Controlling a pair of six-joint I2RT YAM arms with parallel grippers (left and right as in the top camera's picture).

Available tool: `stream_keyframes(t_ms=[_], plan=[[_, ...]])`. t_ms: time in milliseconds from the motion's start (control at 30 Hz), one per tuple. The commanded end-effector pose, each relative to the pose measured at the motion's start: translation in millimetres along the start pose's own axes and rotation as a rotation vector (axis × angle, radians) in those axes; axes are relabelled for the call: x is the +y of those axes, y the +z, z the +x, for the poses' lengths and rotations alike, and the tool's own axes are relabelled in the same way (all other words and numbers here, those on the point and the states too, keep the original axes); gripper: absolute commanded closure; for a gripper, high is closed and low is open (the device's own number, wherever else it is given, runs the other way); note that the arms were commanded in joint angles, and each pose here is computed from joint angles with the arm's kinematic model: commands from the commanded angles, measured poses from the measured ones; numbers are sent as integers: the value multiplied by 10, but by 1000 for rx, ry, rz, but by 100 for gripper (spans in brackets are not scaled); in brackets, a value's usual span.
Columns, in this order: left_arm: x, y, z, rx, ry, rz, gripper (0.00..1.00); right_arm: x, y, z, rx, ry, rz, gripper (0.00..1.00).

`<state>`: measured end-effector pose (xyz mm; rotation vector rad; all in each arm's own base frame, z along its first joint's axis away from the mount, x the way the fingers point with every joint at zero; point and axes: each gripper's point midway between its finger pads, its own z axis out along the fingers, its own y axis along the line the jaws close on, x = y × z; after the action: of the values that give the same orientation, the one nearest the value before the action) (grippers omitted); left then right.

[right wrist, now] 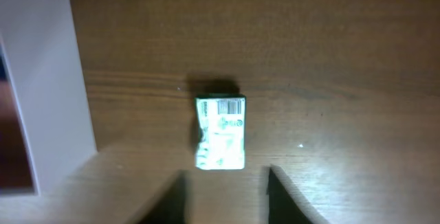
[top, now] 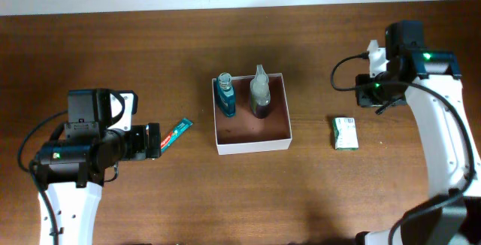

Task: Pack container
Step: 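Grasp the Dettol soap bar with the right gripper and lift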

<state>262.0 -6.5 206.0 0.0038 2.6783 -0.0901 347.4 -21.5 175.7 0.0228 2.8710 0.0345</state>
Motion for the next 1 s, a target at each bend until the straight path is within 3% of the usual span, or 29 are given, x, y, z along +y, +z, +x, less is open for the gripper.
stream_keyframes(t_ms=[0,33,133,300,567,967], plan=[[-27,-43,-59,-19,-1,9,1,31,-53,-9,-11,-7,-6,55],[-27,-43,-59,-19,-1,9,1,34,-31,20,1,-6,-8,46],[-27,-43,-60,-20,-1,9,1,34,55,114,34,-5,-9,34],[-27,-43,-60,-20,-1,9,0,30,390,305,83,-4,-12,22],[-27,-43,-60,-20,-1,9,1,69,1072,665,182,-8,-45,20],[-27,-43,-58,-19,-1,9,1,131,1530,686,239,-34,-45,20]])
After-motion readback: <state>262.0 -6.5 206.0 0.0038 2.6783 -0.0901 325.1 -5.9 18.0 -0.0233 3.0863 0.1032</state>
